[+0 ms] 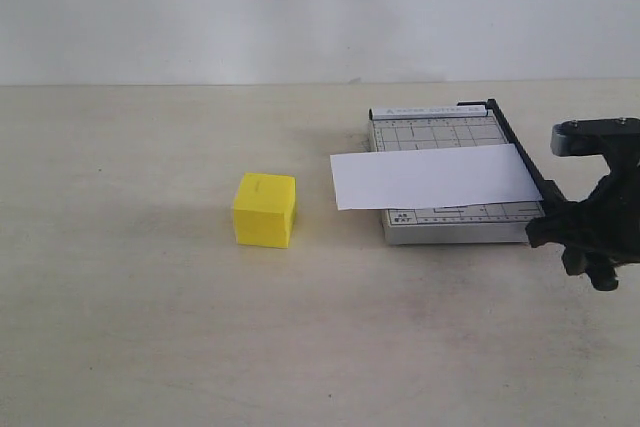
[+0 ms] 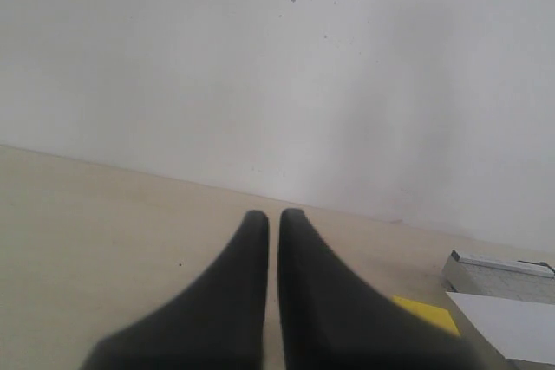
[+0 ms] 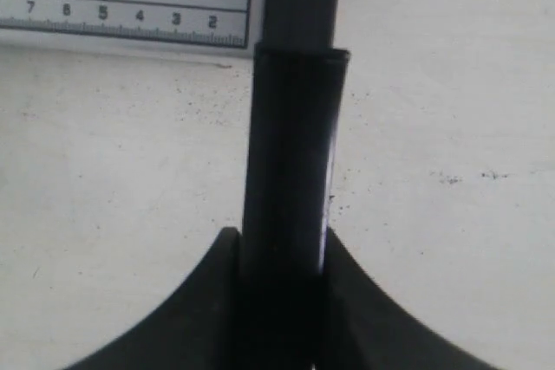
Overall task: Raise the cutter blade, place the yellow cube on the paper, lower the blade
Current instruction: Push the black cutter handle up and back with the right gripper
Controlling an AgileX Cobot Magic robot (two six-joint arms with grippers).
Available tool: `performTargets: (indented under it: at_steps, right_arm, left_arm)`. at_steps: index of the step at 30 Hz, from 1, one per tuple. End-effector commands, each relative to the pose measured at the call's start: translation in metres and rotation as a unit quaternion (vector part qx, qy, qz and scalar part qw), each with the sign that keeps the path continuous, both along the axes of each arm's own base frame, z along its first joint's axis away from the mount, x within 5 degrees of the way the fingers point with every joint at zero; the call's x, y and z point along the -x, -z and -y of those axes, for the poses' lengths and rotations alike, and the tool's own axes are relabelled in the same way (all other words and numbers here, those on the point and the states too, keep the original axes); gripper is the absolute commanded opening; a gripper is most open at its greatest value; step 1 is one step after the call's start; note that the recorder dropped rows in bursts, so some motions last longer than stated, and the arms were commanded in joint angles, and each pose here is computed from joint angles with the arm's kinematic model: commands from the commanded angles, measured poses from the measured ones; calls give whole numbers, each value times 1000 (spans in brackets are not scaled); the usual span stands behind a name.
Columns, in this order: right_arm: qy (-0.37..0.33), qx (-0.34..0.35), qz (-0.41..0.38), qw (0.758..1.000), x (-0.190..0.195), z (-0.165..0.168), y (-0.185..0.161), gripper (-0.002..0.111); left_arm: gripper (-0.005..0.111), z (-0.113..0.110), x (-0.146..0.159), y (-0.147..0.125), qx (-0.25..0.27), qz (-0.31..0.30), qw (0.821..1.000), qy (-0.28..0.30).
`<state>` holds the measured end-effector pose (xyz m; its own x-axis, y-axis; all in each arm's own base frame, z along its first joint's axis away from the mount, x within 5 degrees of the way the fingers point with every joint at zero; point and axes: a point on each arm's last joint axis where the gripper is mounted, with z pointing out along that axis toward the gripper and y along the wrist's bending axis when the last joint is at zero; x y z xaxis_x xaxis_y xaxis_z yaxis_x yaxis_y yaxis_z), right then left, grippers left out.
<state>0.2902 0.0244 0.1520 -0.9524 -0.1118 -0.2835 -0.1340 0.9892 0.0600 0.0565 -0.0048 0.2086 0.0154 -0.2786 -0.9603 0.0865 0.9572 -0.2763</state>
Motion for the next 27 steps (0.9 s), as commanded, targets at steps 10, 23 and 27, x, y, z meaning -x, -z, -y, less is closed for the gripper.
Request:
performTargets:
  at_steps: [10,23,27]
  right_arm:
    - [-4,-13,131,991,-8,-2,-76,5]
    - [-24,-10,176,984,-11,-3,-114,6]
    - [-30,-10,174,984,-11,-3,-113,22]
  left_arm:
    - [5,0,0,-2,1,9,1000,-2]
    - [5,0,0,-2,1,9,1000,-2]
    - [5,0,0,-2,1,9,1000,-2]
